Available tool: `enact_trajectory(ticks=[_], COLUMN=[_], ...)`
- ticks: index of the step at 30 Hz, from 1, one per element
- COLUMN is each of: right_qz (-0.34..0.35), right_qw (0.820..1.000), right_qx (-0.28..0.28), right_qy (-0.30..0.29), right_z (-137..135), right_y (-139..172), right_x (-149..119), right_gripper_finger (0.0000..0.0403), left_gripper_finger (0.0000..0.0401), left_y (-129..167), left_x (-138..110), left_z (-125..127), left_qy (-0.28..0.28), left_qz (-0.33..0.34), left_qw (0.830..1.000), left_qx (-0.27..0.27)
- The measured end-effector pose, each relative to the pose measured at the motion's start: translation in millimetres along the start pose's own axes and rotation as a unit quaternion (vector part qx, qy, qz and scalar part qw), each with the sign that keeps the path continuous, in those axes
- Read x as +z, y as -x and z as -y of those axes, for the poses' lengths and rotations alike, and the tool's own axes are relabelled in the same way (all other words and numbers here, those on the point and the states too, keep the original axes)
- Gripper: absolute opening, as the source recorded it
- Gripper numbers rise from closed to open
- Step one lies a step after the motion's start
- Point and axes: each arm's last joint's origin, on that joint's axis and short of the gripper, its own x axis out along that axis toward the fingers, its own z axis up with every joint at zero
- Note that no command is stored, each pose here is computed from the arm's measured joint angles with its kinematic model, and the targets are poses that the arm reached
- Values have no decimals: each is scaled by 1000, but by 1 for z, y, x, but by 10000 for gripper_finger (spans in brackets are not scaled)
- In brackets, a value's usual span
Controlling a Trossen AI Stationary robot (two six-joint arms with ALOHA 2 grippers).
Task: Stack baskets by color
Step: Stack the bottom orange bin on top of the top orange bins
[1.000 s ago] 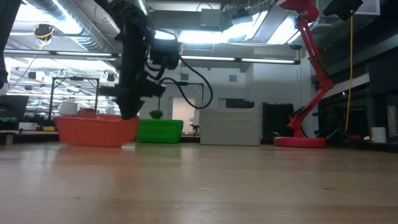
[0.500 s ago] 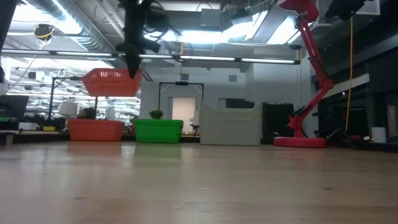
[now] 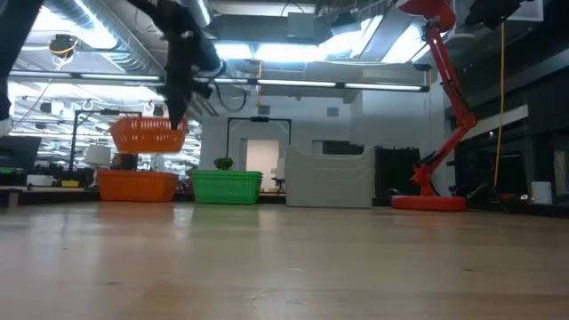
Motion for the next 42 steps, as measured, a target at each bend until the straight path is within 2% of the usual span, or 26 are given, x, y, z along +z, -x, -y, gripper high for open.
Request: enact_trajectory(ticks=[7,14,24,29,36,42], right_qz=[0,0,0,0,0,0], right_qw=[1000,1000,1000,1000,1000,1000], right_qx=[0,0,0,0,0,0], right_qy=[-1,-1,0,0,0,0], right_z=[0,0,0,0,0,0], right_y=[0,0,0,0,0,0], right_x=[0,0,0,0,0,0], right_gripper_finger=[7,7,7,7,7,7], left_gripper_finger=[0,0,0,7,47,74], left_y=[-41,-54,-86,-86,-86,-82], left_x=[1,3,9,16,18,15], left_z=[-13,-14,-13,-7,-5,-4], left_qy=[-2,-33,-37,-37,-41,-25], left_qz=[-47,-65,-93,-94,-94,-149], left_qw=[999,997,993,993,993,988], left_qx=[-22,-32,-61,-62,-61,-21])
